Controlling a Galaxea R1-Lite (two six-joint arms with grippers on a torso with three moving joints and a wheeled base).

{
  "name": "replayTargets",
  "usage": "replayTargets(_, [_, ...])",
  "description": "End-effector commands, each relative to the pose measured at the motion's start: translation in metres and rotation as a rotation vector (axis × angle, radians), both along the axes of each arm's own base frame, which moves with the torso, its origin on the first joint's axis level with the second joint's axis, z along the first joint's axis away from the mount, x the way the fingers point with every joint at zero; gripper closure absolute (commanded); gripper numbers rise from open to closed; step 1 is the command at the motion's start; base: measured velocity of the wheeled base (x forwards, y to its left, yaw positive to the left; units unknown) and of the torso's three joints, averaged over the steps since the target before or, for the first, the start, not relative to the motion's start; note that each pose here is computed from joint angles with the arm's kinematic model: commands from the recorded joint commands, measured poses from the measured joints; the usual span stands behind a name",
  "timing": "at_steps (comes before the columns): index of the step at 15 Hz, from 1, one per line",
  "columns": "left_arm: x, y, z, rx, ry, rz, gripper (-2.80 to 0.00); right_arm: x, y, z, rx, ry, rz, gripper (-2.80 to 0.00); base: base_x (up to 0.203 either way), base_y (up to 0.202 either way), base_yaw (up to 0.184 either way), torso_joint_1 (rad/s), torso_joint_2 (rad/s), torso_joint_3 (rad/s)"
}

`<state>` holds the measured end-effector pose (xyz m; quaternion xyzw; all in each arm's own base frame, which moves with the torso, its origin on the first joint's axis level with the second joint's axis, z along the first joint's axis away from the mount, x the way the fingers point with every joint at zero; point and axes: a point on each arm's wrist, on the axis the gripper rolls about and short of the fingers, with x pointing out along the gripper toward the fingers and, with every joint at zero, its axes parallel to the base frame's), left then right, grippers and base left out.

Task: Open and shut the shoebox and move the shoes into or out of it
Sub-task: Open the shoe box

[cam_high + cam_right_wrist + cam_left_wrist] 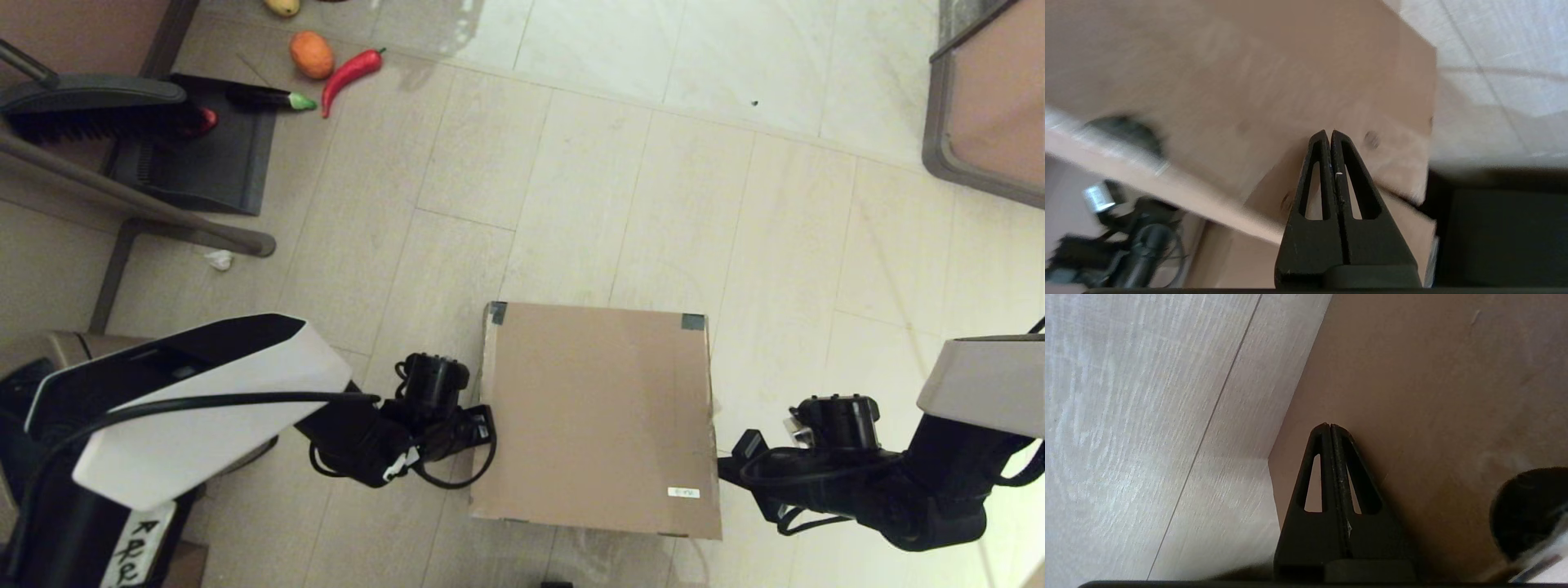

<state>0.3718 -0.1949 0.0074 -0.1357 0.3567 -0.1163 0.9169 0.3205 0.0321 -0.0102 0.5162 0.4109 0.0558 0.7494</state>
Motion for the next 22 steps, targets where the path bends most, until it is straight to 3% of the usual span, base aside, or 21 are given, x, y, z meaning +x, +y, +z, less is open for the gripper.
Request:
replayTargets(1, [-0.001,0.000,0.015,-0.017,-0.027,0.002,0.00,-0.003,-0.001,0.012,0.017,-0.029,-0.001,0.00,0.000,0.000,0.000,0.000,0.00,0.000])
replayTargets(11, [-0.012,0.003,0.059,-0.033,-0.055,-0.007,0.00,-0.025,-0.002,0.033,0.037,-0.043,0.011,0.00,0.000,0.000,0.000,0.000,0.00,0.000])
replayTargets(15, [-0.018,0.003,0.075,-0.036,-0.063,-0.013,0.00,-0.027,-0.002,0.043,0.080,-0.046,0.002,0.00,0.000,0.000,0.000,0.000,0.00,0.000])
replayTargets(18, [-0.022,0.005,0.085,-0.040,-0.069,-0.014,0.00,-0.034,0.000,0.042,0.072,0.025,0.012,0.00,0.000,0.000,0.000,0.000,0.00,0.000])
replayTargets(22, [-0.024,0.002,0.087,-0.043,-0.073,-0.021,0.00,-0.036,0.006,0.039,0.063,0.036,0.032,0.00,0.000,0.000,0.000,0.000,0.00,0.000])
